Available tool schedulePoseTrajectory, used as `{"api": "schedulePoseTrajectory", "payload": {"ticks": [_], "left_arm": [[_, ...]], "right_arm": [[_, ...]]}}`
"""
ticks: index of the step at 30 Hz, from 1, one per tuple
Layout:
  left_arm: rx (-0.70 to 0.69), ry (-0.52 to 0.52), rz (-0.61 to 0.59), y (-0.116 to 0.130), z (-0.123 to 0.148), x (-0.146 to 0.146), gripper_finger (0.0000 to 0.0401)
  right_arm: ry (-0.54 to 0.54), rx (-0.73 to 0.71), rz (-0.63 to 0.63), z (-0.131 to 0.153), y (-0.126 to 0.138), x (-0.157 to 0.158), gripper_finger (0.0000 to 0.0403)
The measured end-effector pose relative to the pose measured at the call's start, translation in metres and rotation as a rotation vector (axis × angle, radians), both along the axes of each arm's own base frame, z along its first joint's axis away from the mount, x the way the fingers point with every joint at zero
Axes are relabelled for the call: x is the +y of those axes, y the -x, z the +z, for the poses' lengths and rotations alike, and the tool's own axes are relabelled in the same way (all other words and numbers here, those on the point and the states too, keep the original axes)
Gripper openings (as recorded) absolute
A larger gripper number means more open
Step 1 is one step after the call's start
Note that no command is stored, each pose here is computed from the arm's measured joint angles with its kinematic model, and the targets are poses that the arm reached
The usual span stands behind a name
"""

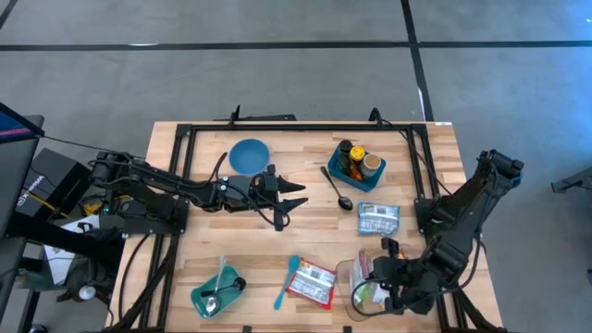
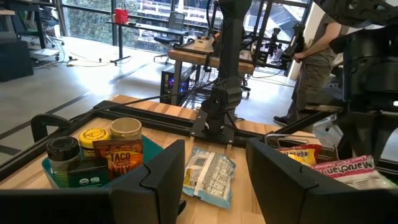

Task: Pick & Place Food Item
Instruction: Put the pink green noodle pack into the transparent bin

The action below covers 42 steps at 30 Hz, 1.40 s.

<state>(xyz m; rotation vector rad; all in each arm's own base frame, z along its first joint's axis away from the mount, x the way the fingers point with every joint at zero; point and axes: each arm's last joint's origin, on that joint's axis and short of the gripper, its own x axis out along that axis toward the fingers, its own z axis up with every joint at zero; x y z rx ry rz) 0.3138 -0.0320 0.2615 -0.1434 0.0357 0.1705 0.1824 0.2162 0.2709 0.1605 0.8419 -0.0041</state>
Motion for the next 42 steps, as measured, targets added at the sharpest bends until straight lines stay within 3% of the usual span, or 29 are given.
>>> {"api": "schedulePoseTrajectory", "payload": {"ticks": [7,10,19,29,37,42], "left_arm": [[0.000,0.000,-0.001,0.000,0.000,0.000,0.0164],[0.000,0.001,-0.004,0.000,0.000,0.000,0.0166],[0.003,0.000,-0.003,0.000,0.000,0.000,0.0163],[0.004,0.000,0.002,0.000,0.000,0.000,0.0168],[0.004,0.000,0.001,0.000,0.000,0.000,0.0164],[0.004,0.000,0.001,0.000,0.000,0.000,0.0164]], "right_arm": [[0.002,-0.062,0.054,0.004,-0.009,0.001,0.0000],[-0.021,-0.021,0.049,0.002,-0.009,-0.001,0.0000],[-0.093,0.096,-0.036,-0.024,-0.004,-0.008,0.0000],[-0.228,0.223,-0.101,-0.027,0.008,-0.001,0.0000],[-0.254,0.330,-0.258,-0.032,0.016,-0.007,0.0000],[-0.291,0.370,-0.278,-0.032,0.017,-0.006,0.0000]]}}
